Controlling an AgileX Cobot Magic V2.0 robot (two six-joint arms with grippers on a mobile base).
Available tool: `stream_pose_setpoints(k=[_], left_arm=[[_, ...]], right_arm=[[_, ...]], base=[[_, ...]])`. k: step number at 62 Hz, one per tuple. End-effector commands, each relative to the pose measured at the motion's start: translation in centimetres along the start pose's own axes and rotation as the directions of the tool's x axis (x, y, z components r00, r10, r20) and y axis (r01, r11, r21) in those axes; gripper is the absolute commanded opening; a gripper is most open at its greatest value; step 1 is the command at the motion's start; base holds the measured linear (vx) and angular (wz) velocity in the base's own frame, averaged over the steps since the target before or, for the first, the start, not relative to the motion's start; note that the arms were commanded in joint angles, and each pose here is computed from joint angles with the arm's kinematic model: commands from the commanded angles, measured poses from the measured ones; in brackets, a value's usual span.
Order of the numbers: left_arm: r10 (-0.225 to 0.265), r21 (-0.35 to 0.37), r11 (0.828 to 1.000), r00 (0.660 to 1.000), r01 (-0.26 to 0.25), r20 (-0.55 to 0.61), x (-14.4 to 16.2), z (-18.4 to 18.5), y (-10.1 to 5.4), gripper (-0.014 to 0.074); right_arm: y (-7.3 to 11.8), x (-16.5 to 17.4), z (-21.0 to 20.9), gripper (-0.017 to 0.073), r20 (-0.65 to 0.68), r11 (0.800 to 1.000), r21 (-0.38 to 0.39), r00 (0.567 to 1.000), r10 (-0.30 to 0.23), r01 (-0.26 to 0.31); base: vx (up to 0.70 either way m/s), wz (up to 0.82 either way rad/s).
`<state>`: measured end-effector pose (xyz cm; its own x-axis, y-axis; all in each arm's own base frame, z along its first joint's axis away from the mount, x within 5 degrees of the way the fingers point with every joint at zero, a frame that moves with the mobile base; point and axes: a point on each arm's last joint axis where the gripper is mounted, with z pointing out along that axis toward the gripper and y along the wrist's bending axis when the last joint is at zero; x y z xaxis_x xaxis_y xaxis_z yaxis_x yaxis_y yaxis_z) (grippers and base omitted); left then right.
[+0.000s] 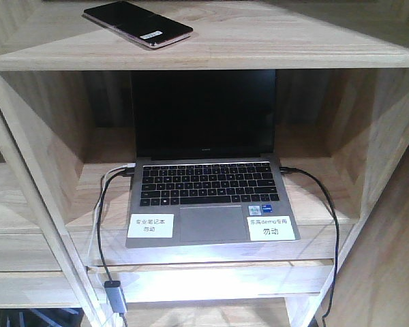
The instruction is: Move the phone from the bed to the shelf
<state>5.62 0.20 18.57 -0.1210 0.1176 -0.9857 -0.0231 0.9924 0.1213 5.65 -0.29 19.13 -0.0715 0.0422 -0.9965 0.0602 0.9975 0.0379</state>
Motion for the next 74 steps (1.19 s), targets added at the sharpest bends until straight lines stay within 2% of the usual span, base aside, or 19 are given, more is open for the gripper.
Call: stream_pose_setpoints(k=[1,74], left_arm=[[-0.014,-0.009,1.000,0.994,0.015,0.107,-1.42,-0.30,0.16,0.0001],[-0.014,-0.009,1.000,0.994,0.015,0.107,-1.42,-0.30,0.16,0.0001]], right_arm=[[-0.06,-0.50,-0.08,-0.0006,0.073,1.000,0.009,0.997,-0.017,0.016],[-0.06,-0.60,-0.09,-0.0006,0.084,1.000,0.008,0.996,-0.010,0.009]], base=[[0.00,0.00],[0.00,0.00]])
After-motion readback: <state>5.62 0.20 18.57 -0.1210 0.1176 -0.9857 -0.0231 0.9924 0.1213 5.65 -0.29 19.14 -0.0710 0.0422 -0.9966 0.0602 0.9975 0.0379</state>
